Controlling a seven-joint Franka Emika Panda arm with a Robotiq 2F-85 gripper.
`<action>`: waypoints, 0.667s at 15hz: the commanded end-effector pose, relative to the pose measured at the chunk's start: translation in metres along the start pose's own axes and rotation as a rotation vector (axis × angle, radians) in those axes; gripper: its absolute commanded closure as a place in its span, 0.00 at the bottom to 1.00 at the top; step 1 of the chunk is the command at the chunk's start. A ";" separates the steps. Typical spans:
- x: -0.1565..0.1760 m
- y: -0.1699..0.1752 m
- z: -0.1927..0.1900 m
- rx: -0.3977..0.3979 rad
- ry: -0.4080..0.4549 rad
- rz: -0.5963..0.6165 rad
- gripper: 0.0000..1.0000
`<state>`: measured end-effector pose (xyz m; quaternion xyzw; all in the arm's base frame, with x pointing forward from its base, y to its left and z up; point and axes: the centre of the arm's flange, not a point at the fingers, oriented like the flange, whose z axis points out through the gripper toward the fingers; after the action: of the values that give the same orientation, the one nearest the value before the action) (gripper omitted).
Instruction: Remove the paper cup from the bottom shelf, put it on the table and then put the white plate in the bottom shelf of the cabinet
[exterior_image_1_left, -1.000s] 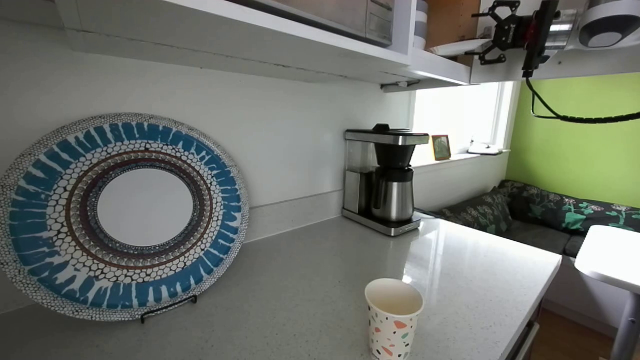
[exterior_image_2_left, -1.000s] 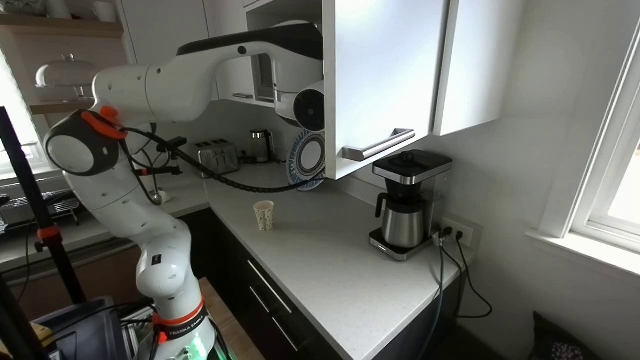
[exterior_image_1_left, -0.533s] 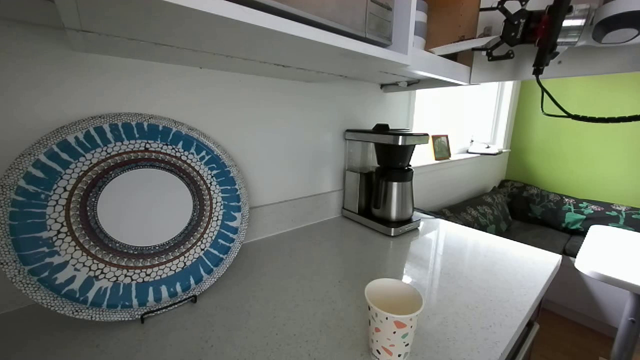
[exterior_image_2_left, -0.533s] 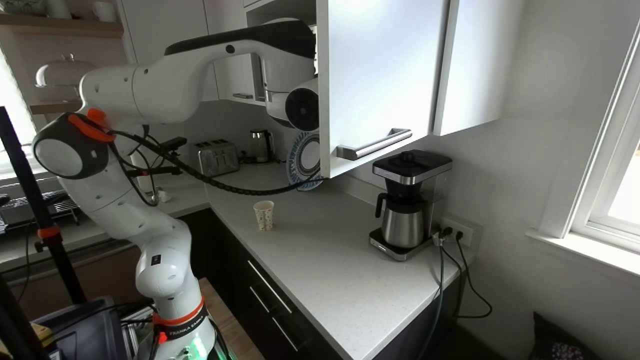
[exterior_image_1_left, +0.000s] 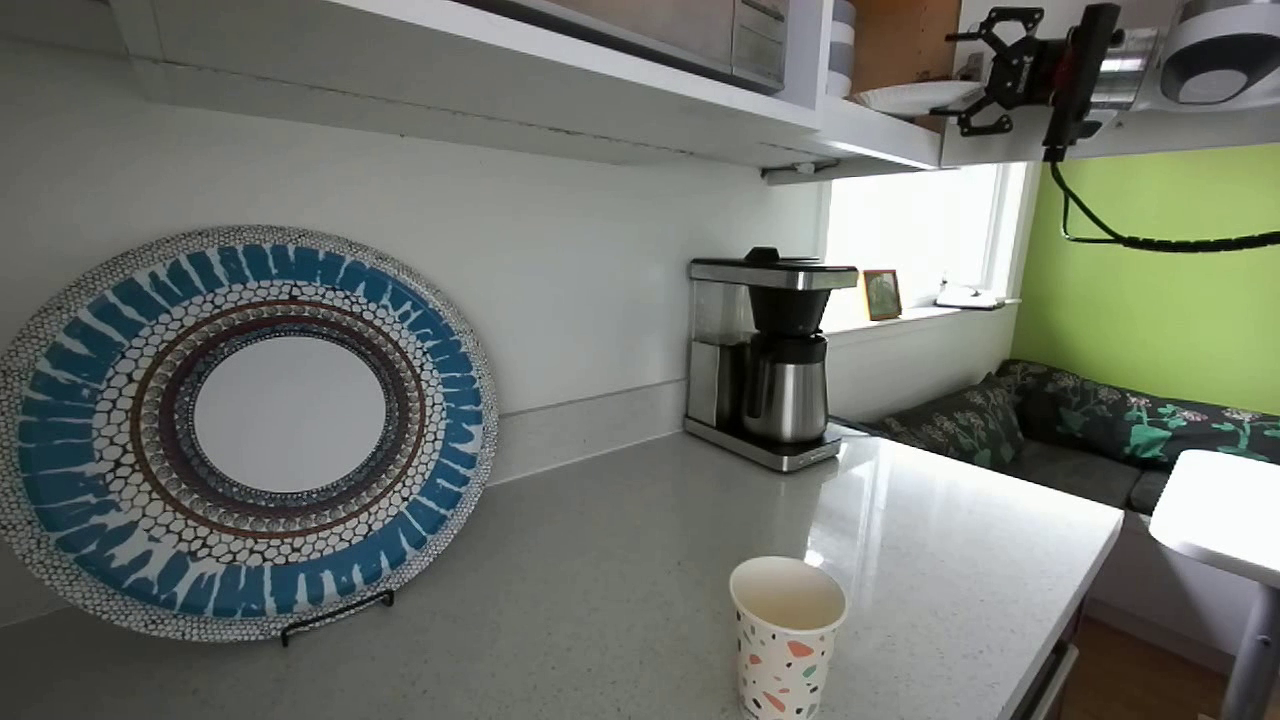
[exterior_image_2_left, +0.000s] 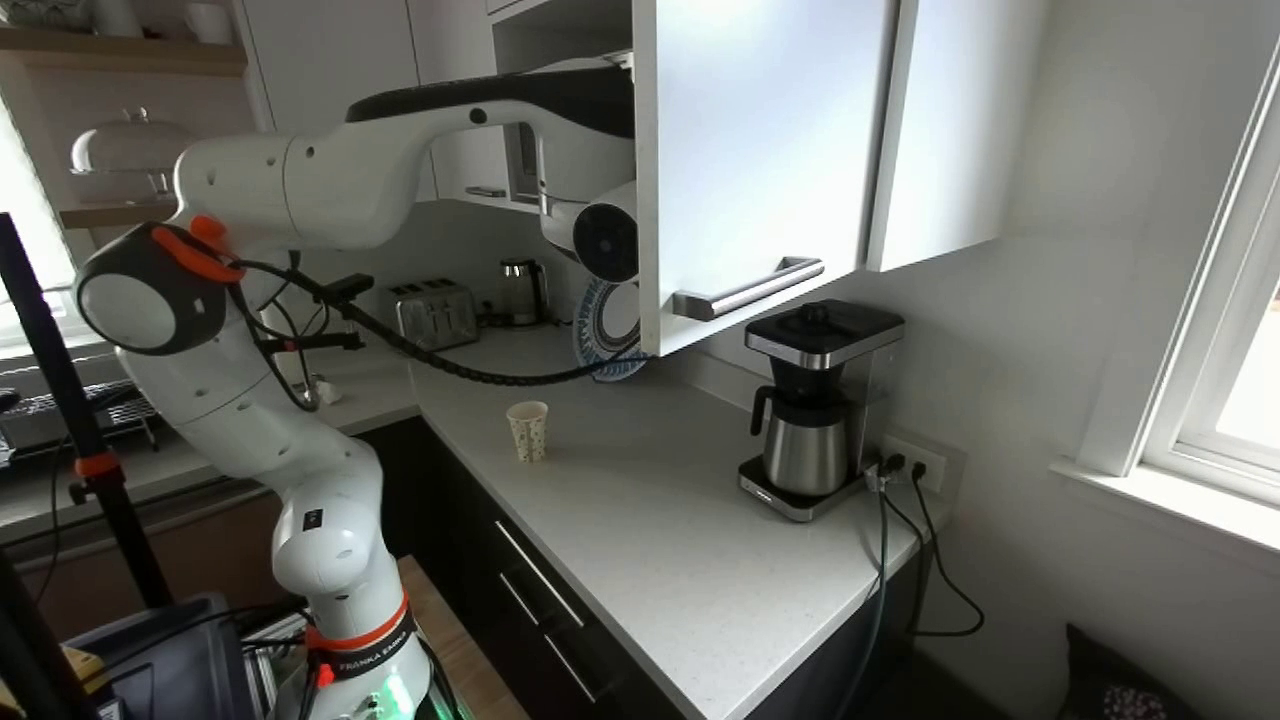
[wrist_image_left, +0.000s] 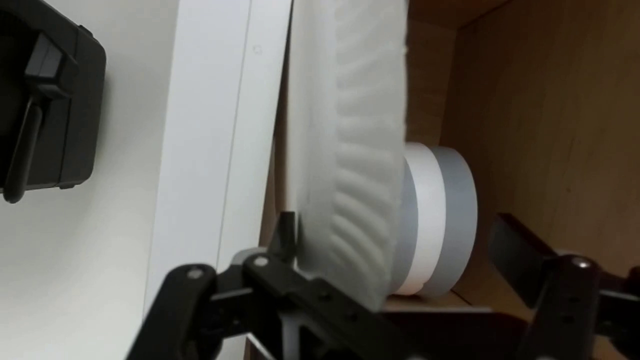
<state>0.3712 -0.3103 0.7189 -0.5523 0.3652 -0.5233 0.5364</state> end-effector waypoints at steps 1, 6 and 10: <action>-0.008 -0.001 0.009 0.045 0.061 0.054 0.00; -0.018 -0.001 0.015 -0.005 0.092 0.112 0.00; -0.023 -0.002 0.010 -0.075 0.093 0.136 0.00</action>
<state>0.3855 -0.2919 0.7194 -0.5133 0.4206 -0.5149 0.5426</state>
